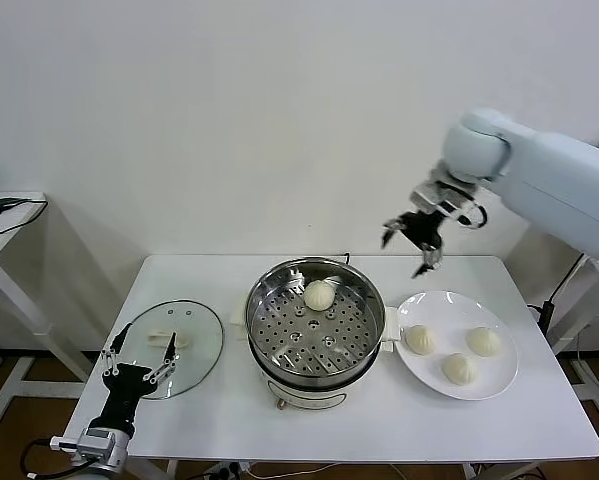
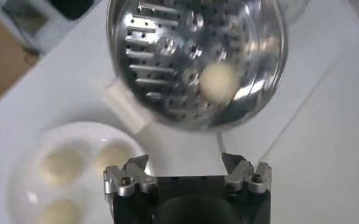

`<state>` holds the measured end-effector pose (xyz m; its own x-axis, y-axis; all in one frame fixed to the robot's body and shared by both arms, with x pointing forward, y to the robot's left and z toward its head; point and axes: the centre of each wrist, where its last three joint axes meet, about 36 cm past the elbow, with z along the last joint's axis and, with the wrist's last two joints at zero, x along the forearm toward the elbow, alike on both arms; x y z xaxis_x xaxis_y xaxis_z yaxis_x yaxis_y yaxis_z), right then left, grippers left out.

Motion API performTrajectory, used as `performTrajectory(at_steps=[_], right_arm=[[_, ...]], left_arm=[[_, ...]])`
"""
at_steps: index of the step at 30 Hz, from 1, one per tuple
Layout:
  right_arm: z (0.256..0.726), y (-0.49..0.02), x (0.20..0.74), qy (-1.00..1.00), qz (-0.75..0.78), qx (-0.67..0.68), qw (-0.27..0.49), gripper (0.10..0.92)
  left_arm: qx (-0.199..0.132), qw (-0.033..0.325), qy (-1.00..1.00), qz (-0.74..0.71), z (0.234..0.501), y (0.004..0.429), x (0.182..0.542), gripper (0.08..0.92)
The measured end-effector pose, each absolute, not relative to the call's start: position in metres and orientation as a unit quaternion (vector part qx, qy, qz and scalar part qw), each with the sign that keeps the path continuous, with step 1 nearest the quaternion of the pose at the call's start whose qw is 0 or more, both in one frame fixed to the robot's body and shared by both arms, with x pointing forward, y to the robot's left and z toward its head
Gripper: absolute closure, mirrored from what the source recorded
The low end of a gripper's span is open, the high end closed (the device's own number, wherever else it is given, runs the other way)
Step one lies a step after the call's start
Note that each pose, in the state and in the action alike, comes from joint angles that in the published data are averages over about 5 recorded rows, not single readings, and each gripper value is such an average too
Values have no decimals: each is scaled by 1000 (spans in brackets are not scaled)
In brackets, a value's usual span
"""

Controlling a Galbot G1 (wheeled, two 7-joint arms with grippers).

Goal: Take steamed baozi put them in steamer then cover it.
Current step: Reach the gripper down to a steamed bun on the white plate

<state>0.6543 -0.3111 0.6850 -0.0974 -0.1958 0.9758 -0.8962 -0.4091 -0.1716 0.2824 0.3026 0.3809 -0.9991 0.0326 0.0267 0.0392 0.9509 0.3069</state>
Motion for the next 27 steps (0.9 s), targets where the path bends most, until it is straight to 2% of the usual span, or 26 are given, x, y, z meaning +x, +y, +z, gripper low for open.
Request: performTrajectory(at_steps=[13,27], right_arm=[[582,-359,650,-500,533,566,381,200],[511,-364,652,-525,508,543,415,200]], left_arm=[[-17,14,-988,-154,378,301,282,177],[-16,19,-988,-154,373,300,283,177]])
